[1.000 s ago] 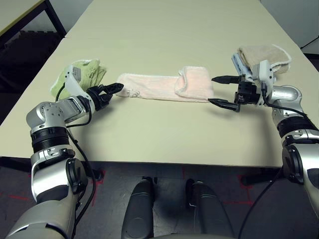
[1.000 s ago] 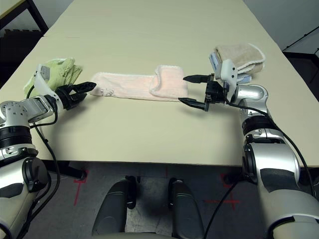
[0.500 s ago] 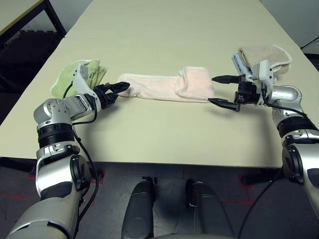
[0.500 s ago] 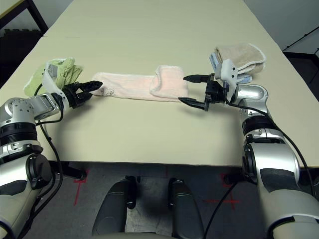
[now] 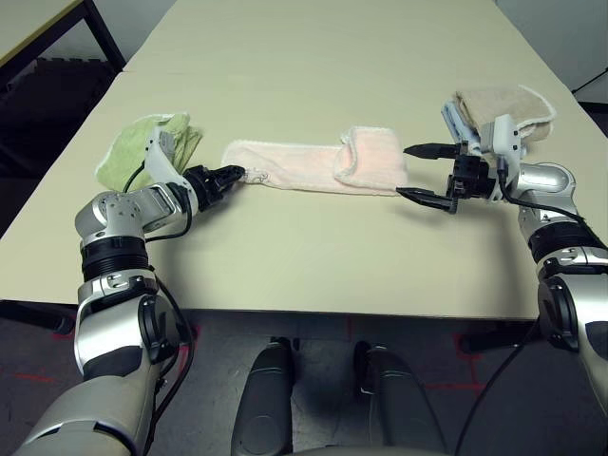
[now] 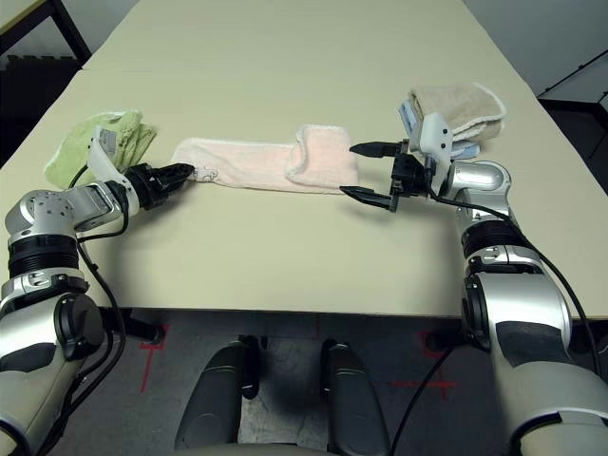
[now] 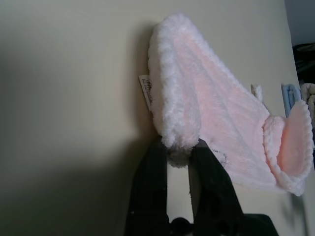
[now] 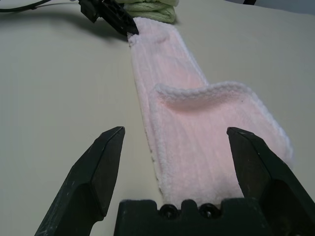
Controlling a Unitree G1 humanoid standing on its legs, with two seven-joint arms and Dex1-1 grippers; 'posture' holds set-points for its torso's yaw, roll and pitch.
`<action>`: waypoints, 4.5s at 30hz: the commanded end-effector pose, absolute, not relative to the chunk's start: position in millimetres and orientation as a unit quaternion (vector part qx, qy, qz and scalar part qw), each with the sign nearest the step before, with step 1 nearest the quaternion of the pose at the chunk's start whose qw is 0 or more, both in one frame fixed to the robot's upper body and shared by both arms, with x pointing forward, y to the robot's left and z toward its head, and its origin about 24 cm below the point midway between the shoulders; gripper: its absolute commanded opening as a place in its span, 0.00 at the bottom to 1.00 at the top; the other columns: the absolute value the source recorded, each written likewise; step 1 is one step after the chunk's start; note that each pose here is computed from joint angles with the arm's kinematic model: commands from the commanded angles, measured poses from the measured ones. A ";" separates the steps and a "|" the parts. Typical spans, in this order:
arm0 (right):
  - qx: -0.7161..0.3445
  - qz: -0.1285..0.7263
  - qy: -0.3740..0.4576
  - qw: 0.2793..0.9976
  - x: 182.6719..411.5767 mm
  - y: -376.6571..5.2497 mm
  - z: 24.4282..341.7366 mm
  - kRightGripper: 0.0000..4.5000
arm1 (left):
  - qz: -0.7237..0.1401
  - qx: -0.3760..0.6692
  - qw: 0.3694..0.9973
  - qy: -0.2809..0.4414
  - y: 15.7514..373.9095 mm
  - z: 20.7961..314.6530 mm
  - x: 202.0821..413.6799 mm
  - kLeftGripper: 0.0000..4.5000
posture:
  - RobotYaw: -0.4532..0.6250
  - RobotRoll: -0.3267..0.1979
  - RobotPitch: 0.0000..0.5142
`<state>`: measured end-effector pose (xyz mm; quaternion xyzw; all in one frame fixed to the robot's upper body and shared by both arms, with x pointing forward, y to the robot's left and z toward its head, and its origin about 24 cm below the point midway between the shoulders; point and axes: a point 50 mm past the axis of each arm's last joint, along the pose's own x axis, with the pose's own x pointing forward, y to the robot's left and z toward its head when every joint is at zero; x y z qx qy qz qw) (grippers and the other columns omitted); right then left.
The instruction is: Fold the towel and set it aside.
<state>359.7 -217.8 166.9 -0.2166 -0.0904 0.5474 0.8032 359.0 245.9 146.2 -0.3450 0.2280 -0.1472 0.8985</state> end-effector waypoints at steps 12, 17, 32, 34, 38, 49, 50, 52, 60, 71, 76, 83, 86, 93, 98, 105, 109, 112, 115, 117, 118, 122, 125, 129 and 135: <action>-0.227 0.544 -0.088 0.803 358.8 -219.8 166.3 1.00 | -0.140 -0.338 0.903 0.225 266.2 152.3 330.9 0.01 | 0.48 0.62 0.28; -0.227 0.541 -0.087 0.805 360.2 -218.9 167.2 1.00 | -0.139 -0.331 0.904 0.232 266.0 147.7 302.2 0.01 | 0.50 0.62 0.28; -0.207 0.532 -0.070 0.818 362.4 -222.5 166.6 1.00 | -0.115 -0.271 0.941 0.169 265.3 172.3 318.9 0.01 | 0.50 0.62 0.27; -0.208 0.531 -0.070 0.818 362.4 -222.5 166.4 1.00 | -0.131 -0.267 0.941 0.160 259.3 181.3 322.7 0.01 | 0.50 0.62 0.27; -0.209 0.530 -0.070 0.819 362.4 -222.5 166.2 1.00 | -0.210 -0.252 0.933 0.146 231.8 206.4 327.4 0.01 | 0.50 0.62 0.27; -0.213 0.525 -0.072 0.821 362.9 -223.0 167.7 1.00 | -0.383 -0.220 0.885 0.149 150.6 230.8 324.5 0.01 | 0.49 0.62 0.26; -0.213 0.525 -0.072 0.821 362.9 -223.3 167.7 1.00 | -0.388 -0.219 0.883 0.149 146.0 230.5 326.2 0.01 | 0.49 0.62 0.26; -0.213 0.523 -0.072 0.822 362.9 -223.7 167.5 1.00 | -0.395 -0.220 0.880 0.147 135.3 229.8 330.8 0.01 | 0.49 0.62 0.26; -0.209 0.508 -0.067 0.833 362.7 -230.1 167.2 1.00 | -0.428 -0.212 0.867 0.143 99.1 230.5 342.7 0.01 | 0.48 0.62 0.26; -0.213 0.491 -0.070 0.842 364.1 -233.8 171.3 1.00 | -0.454 -0.171 0.856 0.180 68.8 214.1 351.0 0.01 | 0.48 0.62 0.27; -0.220 0.479 -0.070 0.847 364.2 -239.6 175.9 1.00 | -0.450 -0.143 0.857 0.204 64.9 198.3 353.2 0.01 | 0.48 0.62 0.27; -0.231 0.461 -0.065 0.854 363.8 -248.5 181.0 1.00 | -0.479 -0.134 0.840 0.215 49.9 193.7 348.1 0.23 | 0.47 0.62 0.26; -0.233 0.458 -0.066 0.855 364.0 -249.2 181.9 1.00 | -0.497 -0.128 0.829 0.223 43.4 192.6 343.2 0.47 | 0.47 0.62 0.26; -0.234 0.459 -0.069 0.854 364.7 -247.3 182.7 1.00 | -0.511 -0.112 0.820 0.232 40.9 188.5 338.6 1.00 | 0.47 0.62 0.25; -0.231 0.465 -0.069 0.852 365.0 -245.7 182.6 1.00 | -0.521 -0.093 0.818 0.225 58.6 190.5 332.0 1.00 | 0.47 0.62 0.25; -0.184 0.497 -0.054 0.847 365.8 -237.9 176.7 1.00 | -0.515 -0.013 0.844 0.148 101.2 204.5 329.3 1.00 | 0.48 0.62 0.25; -0.146 0.514 -0.031 0.845 367.3 -231.8 171.0 1.00 | -0.493 0.029 0.860 0.126 123.9 210.8 330.9 1.00 | 0.48 0.62 0.25; -0.126 0.521 -0.015 0.844 369.8 -224.7 167.8 1.00 | -0.482 0.043 0.866 0.127 135.1 209.6 331.4 1.00 | 0.49 0.62 0.25; -0.115 0.531 -0.001 0.840 372.0 -216.9 165.5 1.00 | -0.457 0.095 0.877 0.115 151.7 203.4 335.5 1.00 | 0.50 0.62 0.26; -0.117 0.532 -0.002 0.839 372.8 -214.9 166.5 1.00 | -0.445 0.145 0.878 0.105 162.5 197.2 337.5 1.00 | 0.50 0.62 0.26; -0.130 0.530 -0.004 0.838 372.7 -215.4 167.0 1.00 | -0.448 0.155 0.876 0.089 166.2 195.4 338.1 1.00 | 0.50 0.62 0.26; -0.171 0.529 -0.026 0.831 369.9 -219.3 169.6 1.00 | -0.439 0.172 0.881 0.047 182.3 187.7 342.4 1.00 | 0.49 0.62 0.27; -0.175 0.530 -0.030 0.829 367.8 -225.0 171.5 1.00 | -0.443 0.204 0.872 0.032 191.0 180.4 342.9 1.00 | 0.49 0.62 0.28; -0.180 0.527 -0.024 0.830 364.4 -234.8 170.9 0.87 | -0.444 0.199 0.873 0.013 197.6 177.6 344.8 1.00 | 0.49 0.62 0.28; -0.181 0.527 -0.019 0.830 362.3 -237.5 166.8 0.39 | -0.459 0.180 0.870 -0.011 198.8 177.3 345.0 1.00 | 0.48 0.62 0.28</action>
